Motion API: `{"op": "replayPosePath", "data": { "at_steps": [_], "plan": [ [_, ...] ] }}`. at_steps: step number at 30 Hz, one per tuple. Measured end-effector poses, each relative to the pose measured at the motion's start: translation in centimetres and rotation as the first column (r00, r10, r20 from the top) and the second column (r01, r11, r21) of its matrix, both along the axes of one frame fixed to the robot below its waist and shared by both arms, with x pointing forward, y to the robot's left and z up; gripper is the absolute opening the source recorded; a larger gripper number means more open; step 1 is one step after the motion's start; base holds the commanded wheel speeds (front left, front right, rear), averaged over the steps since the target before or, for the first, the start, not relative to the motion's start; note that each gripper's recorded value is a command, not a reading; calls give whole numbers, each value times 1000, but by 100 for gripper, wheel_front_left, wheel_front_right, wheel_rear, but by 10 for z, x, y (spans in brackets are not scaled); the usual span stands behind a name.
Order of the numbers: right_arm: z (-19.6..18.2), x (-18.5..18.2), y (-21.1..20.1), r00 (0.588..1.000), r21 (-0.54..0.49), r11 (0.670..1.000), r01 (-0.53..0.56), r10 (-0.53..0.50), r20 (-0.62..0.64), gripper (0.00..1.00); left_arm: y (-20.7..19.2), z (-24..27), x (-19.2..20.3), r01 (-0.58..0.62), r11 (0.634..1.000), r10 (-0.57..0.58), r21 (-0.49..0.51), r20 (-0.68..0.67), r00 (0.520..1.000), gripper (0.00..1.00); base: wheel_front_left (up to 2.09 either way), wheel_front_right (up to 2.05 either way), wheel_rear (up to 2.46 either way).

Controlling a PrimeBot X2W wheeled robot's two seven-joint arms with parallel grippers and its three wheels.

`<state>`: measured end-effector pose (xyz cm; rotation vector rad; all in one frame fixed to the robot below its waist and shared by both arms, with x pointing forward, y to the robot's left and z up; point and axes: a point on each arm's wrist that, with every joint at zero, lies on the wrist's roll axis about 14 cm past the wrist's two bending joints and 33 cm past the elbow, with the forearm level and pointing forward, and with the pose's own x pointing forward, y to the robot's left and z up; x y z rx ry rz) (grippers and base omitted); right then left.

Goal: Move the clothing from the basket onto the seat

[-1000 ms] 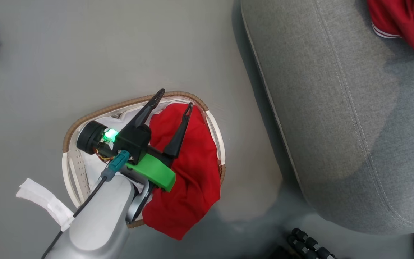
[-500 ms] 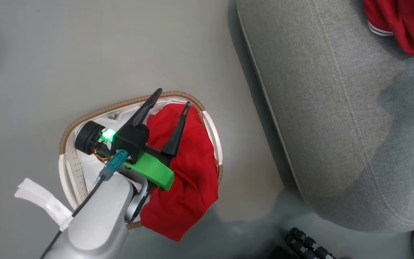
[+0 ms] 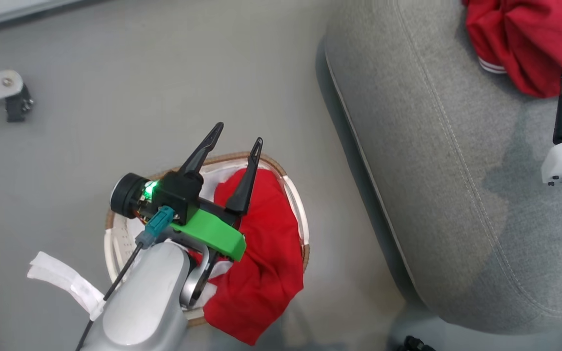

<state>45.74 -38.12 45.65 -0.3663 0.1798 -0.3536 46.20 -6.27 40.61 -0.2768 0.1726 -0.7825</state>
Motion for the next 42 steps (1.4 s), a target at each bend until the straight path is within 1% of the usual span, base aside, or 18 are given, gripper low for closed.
{"op": "replayPosePath", "data": {
  "at_steps": [4,8,12,15,21,24,29,34,42],
  "plan": [
    [22,5,8,998,-9,999,-34,35,51,100,10,18,-1,-47,999,47,-13,20,999,100,0,0,0],
    [42,12,27,990,7,996,-87,85,111,100,30,37,-1,-117,993,118,-18,46,992,100,0,0,0],
    [59,20,58,973,48,986,-158,147,177,100,55,51,-5,-206,978,208,-29,55,977,100,0,0,0],
    [67,23,86,956,84,973,-217,194,221,100,77,56,-11,-273,962,274,-26,52,960,100,0,0,0],
    [69,16,132,926,153,938,-310,263,270,100,126,58,-25,-414,910,414,-12,42,909,100,0,0,0],
    [66,9,152,915,192,918,-348,288,283,100,154,60,-34,-490,872,489,-5,45,871,100,0,0,0],
    [57,-6,177,903,250,885,-392,319,287,100,184,62,-50,-565,825,564,8,49,825,100,0,0,0],
    [47,-25,196,894,329,842,-427,339,295,100,198,61,-68,-596,803,595,18,49,803,100,0,0,0],
    [46,-40,207,885,387,806,-447,337,320,100,202,66,-82,-608,794,607,-1,47,793,100,0,0,0]
  ]
}}
